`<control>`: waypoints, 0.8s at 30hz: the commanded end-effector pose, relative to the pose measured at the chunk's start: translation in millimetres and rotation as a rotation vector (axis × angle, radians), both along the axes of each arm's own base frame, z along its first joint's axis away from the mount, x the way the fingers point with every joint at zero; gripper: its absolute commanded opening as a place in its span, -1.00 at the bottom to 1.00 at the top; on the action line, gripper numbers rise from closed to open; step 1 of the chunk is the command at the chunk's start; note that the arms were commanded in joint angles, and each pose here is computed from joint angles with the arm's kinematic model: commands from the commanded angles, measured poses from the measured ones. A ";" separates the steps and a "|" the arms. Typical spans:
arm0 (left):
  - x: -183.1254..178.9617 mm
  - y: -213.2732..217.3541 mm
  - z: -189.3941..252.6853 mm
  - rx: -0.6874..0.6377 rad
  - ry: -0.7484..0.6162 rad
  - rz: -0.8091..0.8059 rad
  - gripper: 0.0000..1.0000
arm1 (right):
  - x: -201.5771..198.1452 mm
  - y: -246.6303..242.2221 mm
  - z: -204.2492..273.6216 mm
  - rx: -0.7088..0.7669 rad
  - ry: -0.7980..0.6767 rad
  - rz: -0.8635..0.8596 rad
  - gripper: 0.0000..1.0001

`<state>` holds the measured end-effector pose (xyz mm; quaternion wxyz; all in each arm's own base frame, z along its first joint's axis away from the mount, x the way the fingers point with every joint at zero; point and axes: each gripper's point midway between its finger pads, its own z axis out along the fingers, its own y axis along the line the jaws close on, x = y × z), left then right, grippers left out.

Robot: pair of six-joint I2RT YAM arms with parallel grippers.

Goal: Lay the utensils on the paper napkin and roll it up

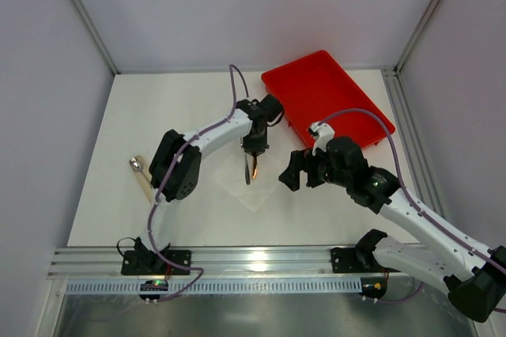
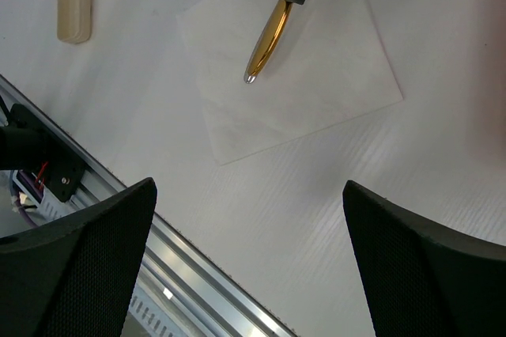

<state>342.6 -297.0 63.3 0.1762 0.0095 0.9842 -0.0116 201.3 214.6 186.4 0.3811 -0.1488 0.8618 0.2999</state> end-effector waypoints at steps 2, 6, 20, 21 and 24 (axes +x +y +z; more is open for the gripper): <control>6.2 2.2 13.3 -0.011 -0.024 0.061 -1.00 | 4.9 -4.3 19.3 0.006 -0.062 -0.014 0.99; 5.2 3.5 11.4 -0.001 -0.021 0.064 -1.00 | 4.5 -6.9 16.2 0.001 -0.063 -0.022 0.99; 2.3 9.5 -4.1 0.037 0.001 0.091 -1.00 | 3.4 -8.8 14.2 -0.005 -0.066 -0.022 1.00; 1.3 9.6 -7.7 0.042 0.011 0.092 -1.00 | 3.2 -9.3 13.6 -0.007 -0.066 -0.022 0.99; 0.6 9.4 -11.3 0.045 0.020 0.094 -1.00 | 3.2 -10.5 12.6 -0.012 -0.069 -0.024 0.99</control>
